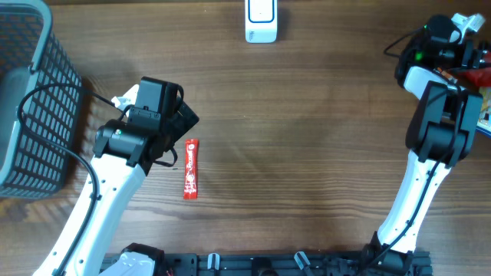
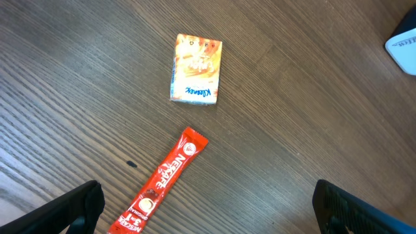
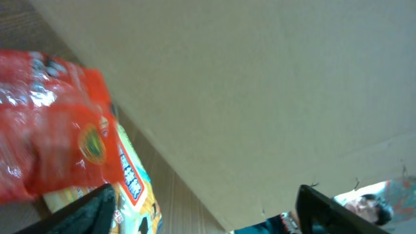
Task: Scan the item barcode
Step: 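Carry the red candy bag right and drop it at the table's right edge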
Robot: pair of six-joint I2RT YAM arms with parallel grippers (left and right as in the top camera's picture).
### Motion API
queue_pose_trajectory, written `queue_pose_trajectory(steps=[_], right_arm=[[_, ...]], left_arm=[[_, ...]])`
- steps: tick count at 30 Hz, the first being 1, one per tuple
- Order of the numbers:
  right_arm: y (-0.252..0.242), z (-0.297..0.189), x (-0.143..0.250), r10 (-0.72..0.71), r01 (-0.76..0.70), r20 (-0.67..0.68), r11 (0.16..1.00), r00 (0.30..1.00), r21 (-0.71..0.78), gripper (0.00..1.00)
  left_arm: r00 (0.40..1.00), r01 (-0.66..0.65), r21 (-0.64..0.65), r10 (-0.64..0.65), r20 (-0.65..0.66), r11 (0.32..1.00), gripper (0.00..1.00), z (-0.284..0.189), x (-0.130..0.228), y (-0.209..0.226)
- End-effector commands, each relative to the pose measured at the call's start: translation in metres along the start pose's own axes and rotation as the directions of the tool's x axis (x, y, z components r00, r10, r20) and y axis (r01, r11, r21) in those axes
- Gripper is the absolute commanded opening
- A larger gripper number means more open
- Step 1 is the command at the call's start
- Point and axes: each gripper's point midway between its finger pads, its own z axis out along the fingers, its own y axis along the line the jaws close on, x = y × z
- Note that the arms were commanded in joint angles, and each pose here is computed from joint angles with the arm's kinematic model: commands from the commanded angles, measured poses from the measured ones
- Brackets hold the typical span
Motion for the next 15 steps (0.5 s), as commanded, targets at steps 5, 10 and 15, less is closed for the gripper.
queue_pose_trajectory(steps=[5,10,15], right_arm=[[-0.002,-0.005,0.001,0.012,-0.012,-0.007,1.000,1.000,0.002,0.96],[0.001,-0.020,-0.004,0.004,-0.003,0.020,1.000,1.000,-0.011,0.97],[0.003,-0.043,-0.012,-0.021,0.023,0.062,0.999,0.998,-0.030,0.96]], left_arm=[[1.000,-0.004,0.000,0.004,0.020,1.000,1.00,-0.003,-0.004,0.000],[1.000,-0.004,0.000,0.004,0.021,1.000,1.00,-0.003,-0.004,0.000],[1.000,-0.004,0.000,0.004,0.021,1.000,1.00,-0.003,-0.004,-0.001]])
